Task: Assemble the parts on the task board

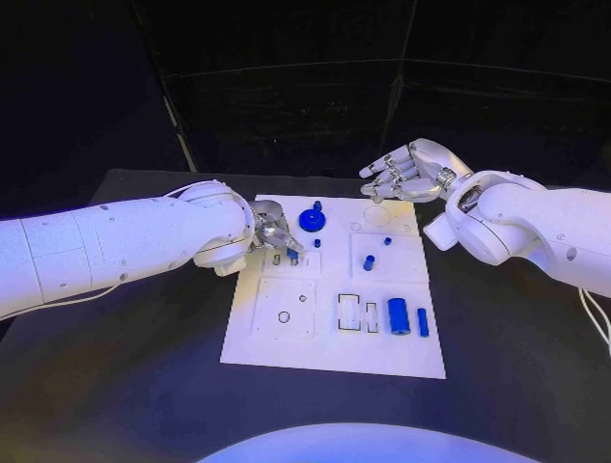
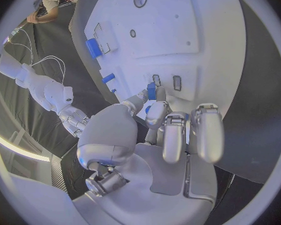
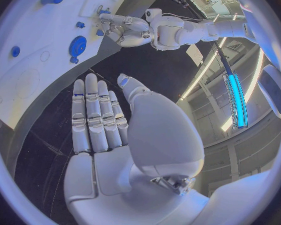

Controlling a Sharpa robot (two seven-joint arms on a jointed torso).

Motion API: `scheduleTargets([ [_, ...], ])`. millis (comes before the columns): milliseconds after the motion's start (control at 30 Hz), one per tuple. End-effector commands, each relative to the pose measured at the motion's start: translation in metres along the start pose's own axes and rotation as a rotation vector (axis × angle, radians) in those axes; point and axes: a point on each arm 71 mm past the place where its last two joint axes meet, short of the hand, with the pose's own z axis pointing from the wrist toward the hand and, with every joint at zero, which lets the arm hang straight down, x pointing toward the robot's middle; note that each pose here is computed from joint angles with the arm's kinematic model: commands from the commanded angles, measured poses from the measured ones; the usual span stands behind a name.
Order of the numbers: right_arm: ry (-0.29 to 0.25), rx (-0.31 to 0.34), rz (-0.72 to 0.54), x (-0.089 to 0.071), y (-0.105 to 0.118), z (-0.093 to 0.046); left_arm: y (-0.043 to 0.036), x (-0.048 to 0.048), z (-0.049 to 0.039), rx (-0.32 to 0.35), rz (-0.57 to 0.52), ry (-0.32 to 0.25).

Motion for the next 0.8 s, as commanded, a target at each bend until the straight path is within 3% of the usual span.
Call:
scheduleTargets([
  [33,0.002,-0.005,0.003,-0.0012,0.0005,0.0001,-0.0004,0.0021,0.0007,-0.017,0.057,0.037],
  [800,0.001,-0.002,0.002,-0.0010,0.0004,0.0008,-0.0044,0.0039,0.0047,-0.025,0.083,0.068],
])
